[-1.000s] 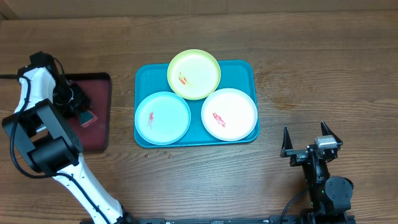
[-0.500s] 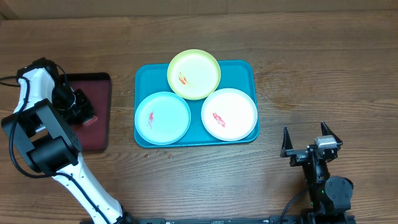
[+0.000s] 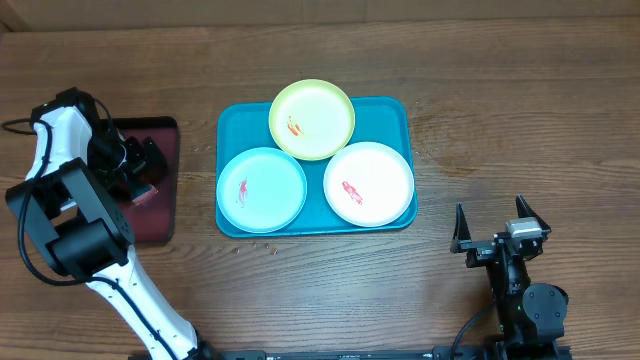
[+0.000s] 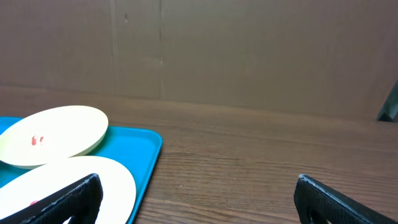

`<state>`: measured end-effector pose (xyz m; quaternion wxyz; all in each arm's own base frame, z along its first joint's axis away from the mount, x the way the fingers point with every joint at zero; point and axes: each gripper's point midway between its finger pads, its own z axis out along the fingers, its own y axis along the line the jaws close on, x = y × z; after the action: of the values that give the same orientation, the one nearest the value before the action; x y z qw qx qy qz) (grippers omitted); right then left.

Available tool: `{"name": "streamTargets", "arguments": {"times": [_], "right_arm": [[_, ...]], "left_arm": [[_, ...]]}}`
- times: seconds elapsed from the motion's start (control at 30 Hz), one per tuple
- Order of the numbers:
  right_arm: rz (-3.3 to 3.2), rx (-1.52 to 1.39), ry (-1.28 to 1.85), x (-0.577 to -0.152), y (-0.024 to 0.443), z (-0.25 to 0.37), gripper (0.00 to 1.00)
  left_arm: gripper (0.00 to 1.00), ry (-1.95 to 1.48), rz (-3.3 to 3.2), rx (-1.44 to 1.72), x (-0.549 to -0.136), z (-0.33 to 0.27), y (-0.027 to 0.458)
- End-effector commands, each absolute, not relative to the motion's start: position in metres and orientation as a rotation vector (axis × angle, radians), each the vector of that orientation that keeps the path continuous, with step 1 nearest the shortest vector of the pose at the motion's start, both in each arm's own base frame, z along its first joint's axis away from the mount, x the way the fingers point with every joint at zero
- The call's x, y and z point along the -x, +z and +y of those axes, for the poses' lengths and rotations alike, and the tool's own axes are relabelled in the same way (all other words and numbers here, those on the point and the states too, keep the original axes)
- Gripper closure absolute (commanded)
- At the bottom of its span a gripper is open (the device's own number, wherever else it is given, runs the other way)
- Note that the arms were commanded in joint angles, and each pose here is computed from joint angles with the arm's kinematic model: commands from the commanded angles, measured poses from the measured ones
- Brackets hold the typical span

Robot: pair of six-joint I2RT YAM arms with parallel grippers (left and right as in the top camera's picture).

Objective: Clean dirty plates on tray and stack at the side
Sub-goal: 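Rub the held sponge on the wet red tray with the left gripper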

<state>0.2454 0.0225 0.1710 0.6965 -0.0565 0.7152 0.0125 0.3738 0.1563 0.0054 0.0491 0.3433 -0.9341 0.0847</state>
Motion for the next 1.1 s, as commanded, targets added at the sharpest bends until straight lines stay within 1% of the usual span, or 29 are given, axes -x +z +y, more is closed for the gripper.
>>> {"name": "streamTargets", "arguments": {"times": [0.0, 0.17, 0.2, 0.27, 0.3, 0.33, 0.37, 0.4, 0.53, 0.57, 0.6, 0.63, 0.67, 0.87, 0.9, 0.93, 1.03, 1.07], "right_arm": [[1.589, 0.132, 0.034, -0.245, 0.170, 0.024, 0.00], [1.589, 0.132, 0.034, -0.245, 0.170, 0.024, 0.00], [1.589, 0.132, 0.034, -0.245, 0.170, 0.024, 0.00], [1.589, 0.132, 0.034, -0.245, 0.170, 0.024, 0.00], [1.589, 0.132, 0.034, -0.245, 0.170, 0.024, 0.00], [1.589, 0.132, 0.034, -0.245, 0.170, 0.024, 0.00], [1.589, 0.132, 0.034, -0.245, 0.170, 0.024, 0.00], [1.589, 0.132, 0.034, -0.245, 0.170, 0.024, 0.00], [1.589, 0.132, 0.034, -0.245, 0.170, 0.024, 0.00], [1.589, 0.132, 0.034, -0.245, 0.170, 0.024, 0.00], [1.589, 0.132, 0.034, -0.245, 0.170, 0.024, 0.00], [1.589, 0.132, 0.034, -0.245, 0.170, 0.024, 0.00], [1.589, 0.132, 0.034, -0.245, 0.170, 0.024, 0.00], [1.589, 0.132, 0.034, -0.245, 0.170, 0.024, 0.00], [1.589, 0.132, 0.034, -0.245, 0.170, 0.024, 0.00], [1.589, 0.132, 0.034, -0.245, 0.170, 0.024, 0.00], [1.589, 0.132, 0.034, -0.245, 0.170, 0.024, 0.00], [1.589, 0.132, 0.034, -0.245, 0.170, 0.024, 0.00]], "left_arm": [[0.00, 0.175, -2.900, -1.026, -0.382, 0.174, -0.020], [0.00, -0.067, -2.982, -1.051, -0.392, 0.208, -0.022], [0.04, -0.077, -2.987, -1.053, -0.393, 0.209, -0.022], [0.24, -0.078, -2.991, -1.055, -0.394, 0.210, -0.022], [0.41, -0.078, -2.991, -1.055, -0.394, 0.210, -0.022], [0.64, -0.078, -2.991, -1.054, -0.394, 0.210, -0.022], [0.82, -0.077, -2.989, -1.054, -0.394, 0.209, -0.022], [0.96, -0.076, -2.986, -1.053, -0.393, 0.209, -0.022], [0.95, -0.063, -2.970, -1.050, -0.390, 0.206, -0.023], [0.83, -0.050, -2.960, -1.049, -0.388, 0.204, -0.023], [0.50, -0.038, -2.952, -1.047, -0.386, 0.202, -0.023], [0.09, -0.015, -2.937, -1.047, -0.384, 0.198, -0.023], [0.00, 0.017, -2.924, -1.044, -0.382, 0.194, -0.022], [0.00, 0.200, -2.822, -1.020, -0.366, 0.164, -0.019], [0.02, 0.225, -2.809, -1.019, -0.364, 0.160, -0.018], [0.11, 0.262, -2.795, -1.018, -0.364, 0.155, -0.017], [0.27, 0.339, -2.782, -1.022, -0.366, 0.147, -0.015], [0.38, 0.343, -2.782, -1.022, -0.366, 0.146, -0.015]]}}
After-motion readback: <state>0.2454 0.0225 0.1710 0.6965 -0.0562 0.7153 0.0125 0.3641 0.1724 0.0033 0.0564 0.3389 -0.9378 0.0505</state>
